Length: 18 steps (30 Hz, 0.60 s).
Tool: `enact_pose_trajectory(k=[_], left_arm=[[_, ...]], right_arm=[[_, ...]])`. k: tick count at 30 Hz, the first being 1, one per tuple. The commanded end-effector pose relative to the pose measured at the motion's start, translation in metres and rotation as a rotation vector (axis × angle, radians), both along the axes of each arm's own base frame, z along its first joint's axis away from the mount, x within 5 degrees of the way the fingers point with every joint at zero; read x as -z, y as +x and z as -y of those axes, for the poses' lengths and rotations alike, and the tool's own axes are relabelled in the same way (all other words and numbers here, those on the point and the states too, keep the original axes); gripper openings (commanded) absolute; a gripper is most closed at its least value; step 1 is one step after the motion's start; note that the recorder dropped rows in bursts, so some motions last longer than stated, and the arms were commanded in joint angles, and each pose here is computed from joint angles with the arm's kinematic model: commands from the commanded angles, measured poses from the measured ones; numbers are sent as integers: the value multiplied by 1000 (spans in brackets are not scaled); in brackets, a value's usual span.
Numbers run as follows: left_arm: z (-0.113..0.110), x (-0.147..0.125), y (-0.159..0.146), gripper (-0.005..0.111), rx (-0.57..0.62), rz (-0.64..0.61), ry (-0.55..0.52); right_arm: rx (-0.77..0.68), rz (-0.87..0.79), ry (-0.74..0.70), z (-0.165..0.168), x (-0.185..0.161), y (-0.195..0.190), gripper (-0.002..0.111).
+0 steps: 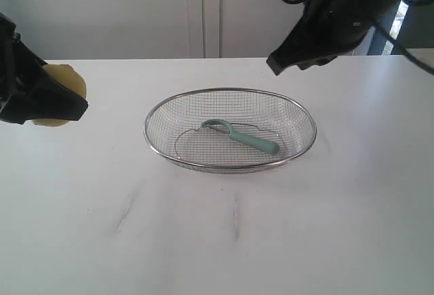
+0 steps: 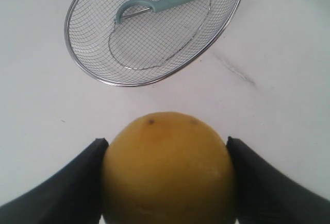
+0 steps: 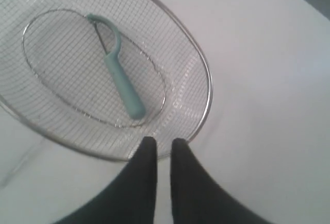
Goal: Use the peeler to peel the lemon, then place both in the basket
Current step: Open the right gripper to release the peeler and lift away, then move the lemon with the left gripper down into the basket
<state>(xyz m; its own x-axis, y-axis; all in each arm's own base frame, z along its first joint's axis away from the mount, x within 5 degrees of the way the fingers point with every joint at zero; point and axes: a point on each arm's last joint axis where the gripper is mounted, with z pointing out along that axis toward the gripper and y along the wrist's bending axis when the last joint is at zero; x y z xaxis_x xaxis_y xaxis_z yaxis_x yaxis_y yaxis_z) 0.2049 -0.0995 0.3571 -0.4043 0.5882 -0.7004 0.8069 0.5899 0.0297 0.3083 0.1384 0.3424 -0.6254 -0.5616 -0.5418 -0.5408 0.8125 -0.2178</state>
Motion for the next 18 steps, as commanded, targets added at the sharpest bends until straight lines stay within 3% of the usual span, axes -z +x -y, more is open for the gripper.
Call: enact_pose_trajectory(k=[1,10,18], left_arm=[[2,-5,-3,0,8,12,-26],[2,-6,-3,0,4,18,-29],[6,1,-1,0,-31,4,-114]], right_arm=[[39,-63,-4,12,-9,-23,0],[42,-100,-27,18,-2,-33,0],[40,-85,-19,17,-3,-32,0]])
